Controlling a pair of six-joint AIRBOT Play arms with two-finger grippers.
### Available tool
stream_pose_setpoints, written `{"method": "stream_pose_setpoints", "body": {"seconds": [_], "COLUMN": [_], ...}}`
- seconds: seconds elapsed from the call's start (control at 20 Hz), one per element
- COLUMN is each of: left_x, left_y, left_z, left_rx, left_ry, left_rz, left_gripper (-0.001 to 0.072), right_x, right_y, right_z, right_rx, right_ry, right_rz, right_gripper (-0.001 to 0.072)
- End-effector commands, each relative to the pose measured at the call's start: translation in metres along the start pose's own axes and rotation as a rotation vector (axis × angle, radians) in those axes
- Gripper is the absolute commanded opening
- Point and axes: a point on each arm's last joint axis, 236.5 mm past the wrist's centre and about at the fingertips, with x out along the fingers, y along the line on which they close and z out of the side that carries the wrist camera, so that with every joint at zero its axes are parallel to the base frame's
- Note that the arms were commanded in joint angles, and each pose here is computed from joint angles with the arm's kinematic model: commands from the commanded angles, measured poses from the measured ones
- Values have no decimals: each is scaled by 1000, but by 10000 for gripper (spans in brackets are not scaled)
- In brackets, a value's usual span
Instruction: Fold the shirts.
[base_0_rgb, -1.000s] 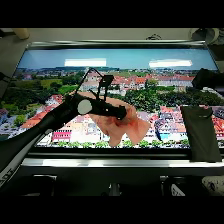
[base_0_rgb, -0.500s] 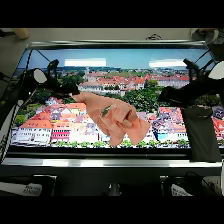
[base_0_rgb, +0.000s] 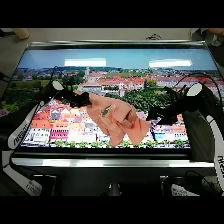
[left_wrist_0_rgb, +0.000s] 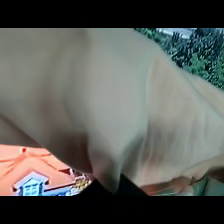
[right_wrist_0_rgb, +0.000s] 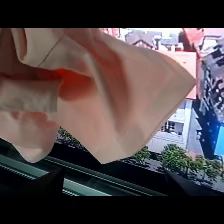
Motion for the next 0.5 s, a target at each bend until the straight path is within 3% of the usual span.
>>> {"method": "stream_pose_setpoints", "body": {"seconds": [0.0,0.25,0.4,0.45], "left_x": [9,-6,-18,-24], "left_y": [-10,-21,-40,-49], "left_z": [2,-7,-14,-15], "left_rx": [15,90,129,149], "left_ry": [-18,7,1,-13], "left_rz": [-31,-41,-57,-65], "left_gripper": [25,24,24,24], "right_x": [30,92,114,114], "right_y": [21,74,95,100], "right_z": [-9,4,31,41], "right_rx": [-48,-244,-260,-260], "right_ry": [22,-55,-176,-220], "right_rz": [91,72,77,81], "right_gripper": [711,712,705,653]}}
